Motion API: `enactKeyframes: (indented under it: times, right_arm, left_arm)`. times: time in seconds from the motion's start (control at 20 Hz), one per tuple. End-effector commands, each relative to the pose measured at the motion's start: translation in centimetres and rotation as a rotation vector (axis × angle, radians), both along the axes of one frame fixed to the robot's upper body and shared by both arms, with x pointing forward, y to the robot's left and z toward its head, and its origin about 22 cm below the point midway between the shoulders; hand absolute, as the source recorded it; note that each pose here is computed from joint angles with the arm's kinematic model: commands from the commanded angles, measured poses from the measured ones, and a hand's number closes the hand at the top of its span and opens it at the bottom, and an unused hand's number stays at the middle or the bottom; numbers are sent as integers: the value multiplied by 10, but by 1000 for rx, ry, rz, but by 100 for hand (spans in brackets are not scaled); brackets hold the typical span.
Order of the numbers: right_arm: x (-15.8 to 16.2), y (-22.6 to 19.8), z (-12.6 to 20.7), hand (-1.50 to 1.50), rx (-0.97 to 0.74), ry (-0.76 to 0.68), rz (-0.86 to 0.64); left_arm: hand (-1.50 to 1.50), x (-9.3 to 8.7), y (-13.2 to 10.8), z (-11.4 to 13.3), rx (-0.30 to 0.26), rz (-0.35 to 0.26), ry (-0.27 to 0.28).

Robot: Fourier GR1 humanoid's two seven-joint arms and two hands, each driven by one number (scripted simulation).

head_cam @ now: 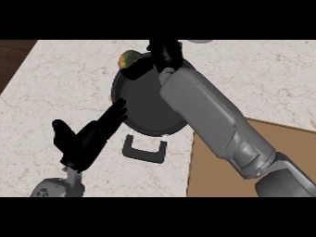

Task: Pick the squash from the tray and place it in the pot

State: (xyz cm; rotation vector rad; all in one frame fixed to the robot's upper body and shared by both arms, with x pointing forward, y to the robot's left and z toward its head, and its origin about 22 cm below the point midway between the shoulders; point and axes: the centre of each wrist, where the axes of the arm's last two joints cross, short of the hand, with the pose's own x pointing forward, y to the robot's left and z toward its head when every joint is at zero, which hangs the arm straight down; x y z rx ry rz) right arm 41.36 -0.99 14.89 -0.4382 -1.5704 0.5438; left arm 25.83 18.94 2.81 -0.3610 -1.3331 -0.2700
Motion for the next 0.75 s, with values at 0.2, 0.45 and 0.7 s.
enactKeyframes:
  times: [0.2,0.45,0.7]
  right_arm:
    - [1,-7,-13,-150,223,-51,-2]
    - [7,-14,-26,-150,227,-159,-124]
    - [18,-17,-19,-150,239,-147,-147]
  left_arm:
    - [0,4,-7,5,18,-8,-4]
    - [0,-5,5,2,19,-6,-4]
    - [0,-10,18,1,4,57,17]
